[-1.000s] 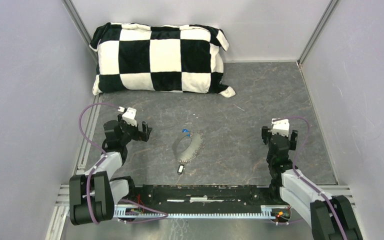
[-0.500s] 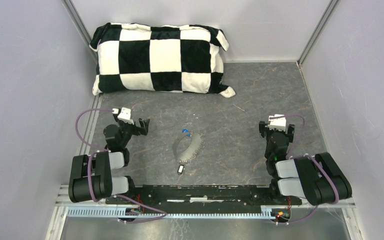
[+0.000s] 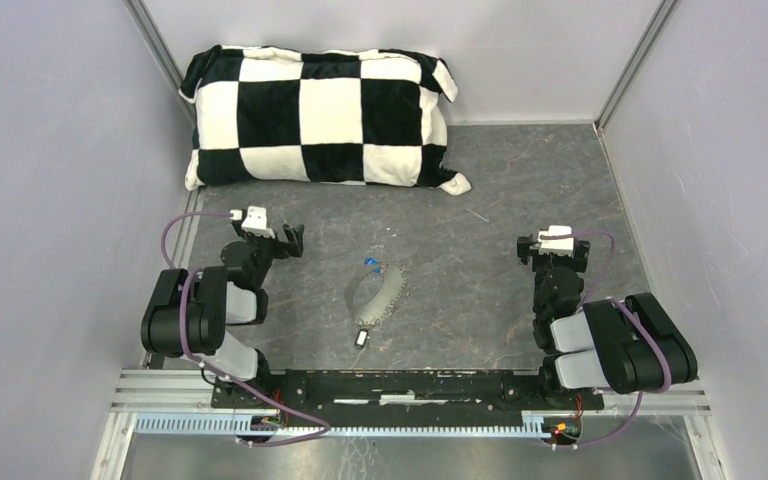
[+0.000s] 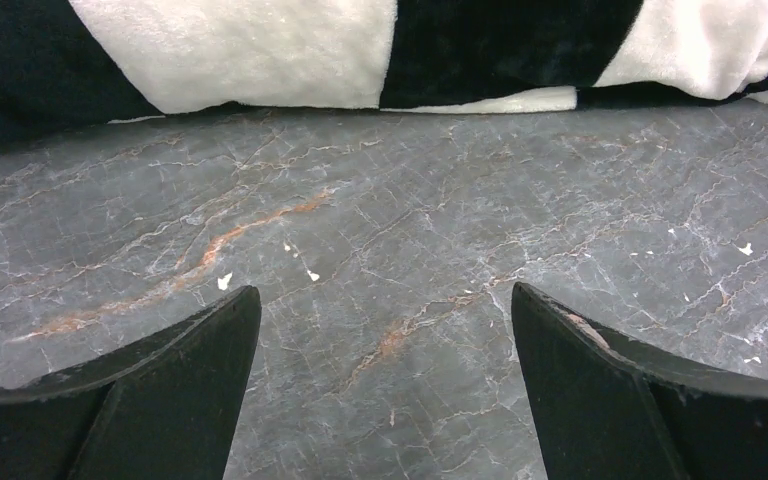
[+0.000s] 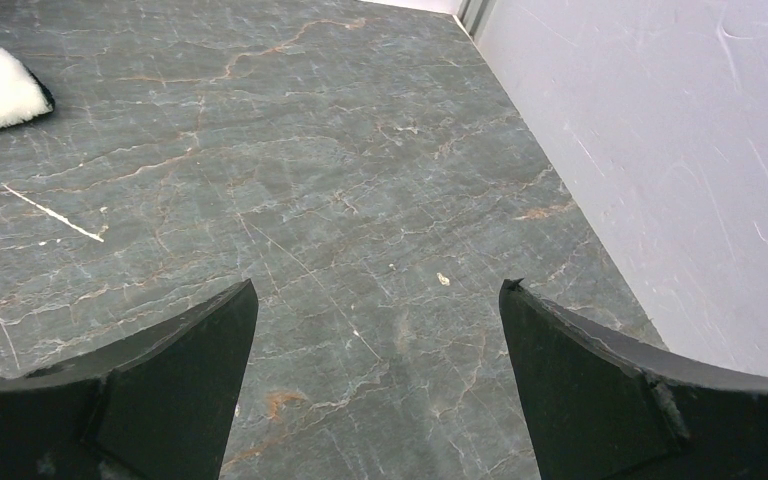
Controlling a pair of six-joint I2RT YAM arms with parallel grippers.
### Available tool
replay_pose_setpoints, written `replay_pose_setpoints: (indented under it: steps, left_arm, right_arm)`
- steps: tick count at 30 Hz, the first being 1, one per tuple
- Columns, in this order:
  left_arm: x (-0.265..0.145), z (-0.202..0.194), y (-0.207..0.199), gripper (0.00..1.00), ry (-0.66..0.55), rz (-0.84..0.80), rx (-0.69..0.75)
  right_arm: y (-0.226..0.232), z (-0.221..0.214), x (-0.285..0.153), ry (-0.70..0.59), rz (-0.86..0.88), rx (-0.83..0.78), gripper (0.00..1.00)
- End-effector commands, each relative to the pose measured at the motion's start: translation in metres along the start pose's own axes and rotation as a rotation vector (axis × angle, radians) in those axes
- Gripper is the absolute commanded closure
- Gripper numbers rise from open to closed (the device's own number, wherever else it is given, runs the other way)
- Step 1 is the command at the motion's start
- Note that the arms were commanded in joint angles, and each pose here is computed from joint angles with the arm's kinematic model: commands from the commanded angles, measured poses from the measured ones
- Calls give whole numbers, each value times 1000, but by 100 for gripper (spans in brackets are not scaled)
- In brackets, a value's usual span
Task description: Put the keys on the keyring
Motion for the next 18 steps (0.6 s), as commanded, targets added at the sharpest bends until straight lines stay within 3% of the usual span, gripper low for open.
replay_pose_setpoints:
  steps: [1,18]
  left_arm:
    - [1,5,7,0,-6,56,25]
    - [1,5,6,0,-3,52,25]
  right_arm:
    - [-6,-22,-24,45,21,-21,2]
    - [-6,-22,-24,46,23,-20,2]
Point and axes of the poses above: each gripper's point midway between its finger pads, its own x axis out along the fingers, its own y axis along the line the jaws close on, z = x × y, the point moved 2 cm from there along -x, back along the fingers, and after that the axes turned 8 degrees about x, right-handed, at the moved point
